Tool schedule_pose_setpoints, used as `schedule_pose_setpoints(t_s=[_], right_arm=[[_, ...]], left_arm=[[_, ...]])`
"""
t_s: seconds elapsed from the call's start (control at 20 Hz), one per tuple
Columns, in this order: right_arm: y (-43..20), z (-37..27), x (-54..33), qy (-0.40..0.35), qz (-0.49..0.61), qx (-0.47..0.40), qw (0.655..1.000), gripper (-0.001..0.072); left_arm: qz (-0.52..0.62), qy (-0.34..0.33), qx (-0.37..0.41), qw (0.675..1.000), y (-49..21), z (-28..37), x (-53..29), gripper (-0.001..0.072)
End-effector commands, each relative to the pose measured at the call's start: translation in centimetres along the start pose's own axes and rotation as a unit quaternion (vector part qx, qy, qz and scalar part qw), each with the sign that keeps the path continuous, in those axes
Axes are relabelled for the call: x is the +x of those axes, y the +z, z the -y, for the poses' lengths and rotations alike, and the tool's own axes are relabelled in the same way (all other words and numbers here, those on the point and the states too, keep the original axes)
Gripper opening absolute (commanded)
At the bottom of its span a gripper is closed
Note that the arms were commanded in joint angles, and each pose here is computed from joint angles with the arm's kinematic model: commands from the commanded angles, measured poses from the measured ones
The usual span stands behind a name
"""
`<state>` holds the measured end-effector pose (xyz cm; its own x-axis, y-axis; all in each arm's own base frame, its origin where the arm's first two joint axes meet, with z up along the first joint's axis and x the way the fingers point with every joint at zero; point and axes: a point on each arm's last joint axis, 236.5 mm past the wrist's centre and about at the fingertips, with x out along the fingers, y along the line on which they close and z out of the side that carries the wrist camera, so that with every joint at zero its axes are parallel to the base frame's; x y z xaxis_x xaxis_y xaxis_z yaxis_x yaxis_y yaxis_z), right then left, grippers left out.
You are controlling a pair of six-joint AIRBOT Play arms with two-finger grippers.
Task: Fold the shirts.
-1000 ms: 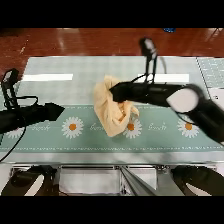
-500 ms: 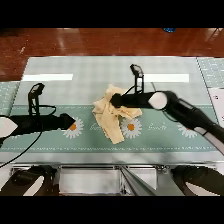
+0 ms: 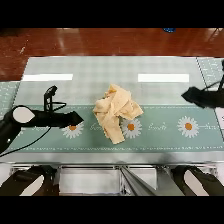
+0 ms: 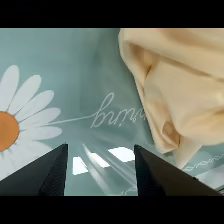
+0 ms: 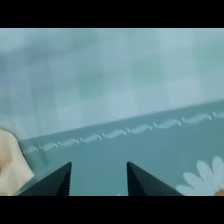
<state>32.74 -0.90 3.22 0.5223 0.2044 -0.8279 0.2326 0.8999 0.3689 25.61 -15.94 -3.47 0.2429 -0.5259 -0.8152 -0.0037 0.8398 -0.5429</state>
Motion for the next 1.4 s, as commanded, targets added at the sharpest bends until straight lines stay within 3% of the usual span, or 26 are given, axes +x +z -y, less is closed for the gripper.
schedule_pose_setpoints(t_s=[0.0,0.2,0.5,0.65,1.0,1.05,1.15,1.35], right_arm=[[-7.2,1.1,2.6,0.062,-0.068,0.078,0.993,0.0406],[-11.7,-0.2,4.3,0.082,-0.122,0.062,0.987,0.0406],[-12.7,-1.7,4.5,0.09,-0.137,0.034,0.986,0.0405],[-12.7,-2.3,4.8,0.09,-0.132,0.03,0.987,0.0405],[-13.2,-4.4,7.1,0.101,-0.141,0.043,0.984,0.0398],[-12.9,-4.8,7.8,0.107,-0.141,0.053,0.983,0.0398],[-12.4,-6.2,9.4,0.124,-0.15,0.059,0.979,0.0398],[-12.6,-9.4,13.3,0.143,-0.203,0.029,0.968,0.0398]], left_arm=[[0.006,-0.033,-0.044,0.998,2.5,0.4,3.0,0.0507],[0.016,-0.095,0.013,0.995,7.0,3.7,4.4,0.0507],[-0.004,-0.159,0.111,0.981,11.1,9.1,3.0,0.0507],[-0.081,-0.191,0.132,0.969,9.2,10.1,3.9,0.0507],[-0.247,-0.218,0.096,0.939,3.2,9.3,7.8,0.0506],[-0.256,-0.222,0.096,0.936,3.0,9.3,7.8,0.0486],[-0.258,-0.226,0.104,0.933,3.3,9.5,7.5,0.0029],[-0.236,-0.231,0.127,0.935,5.1,10.7,6.8,0.0021]])
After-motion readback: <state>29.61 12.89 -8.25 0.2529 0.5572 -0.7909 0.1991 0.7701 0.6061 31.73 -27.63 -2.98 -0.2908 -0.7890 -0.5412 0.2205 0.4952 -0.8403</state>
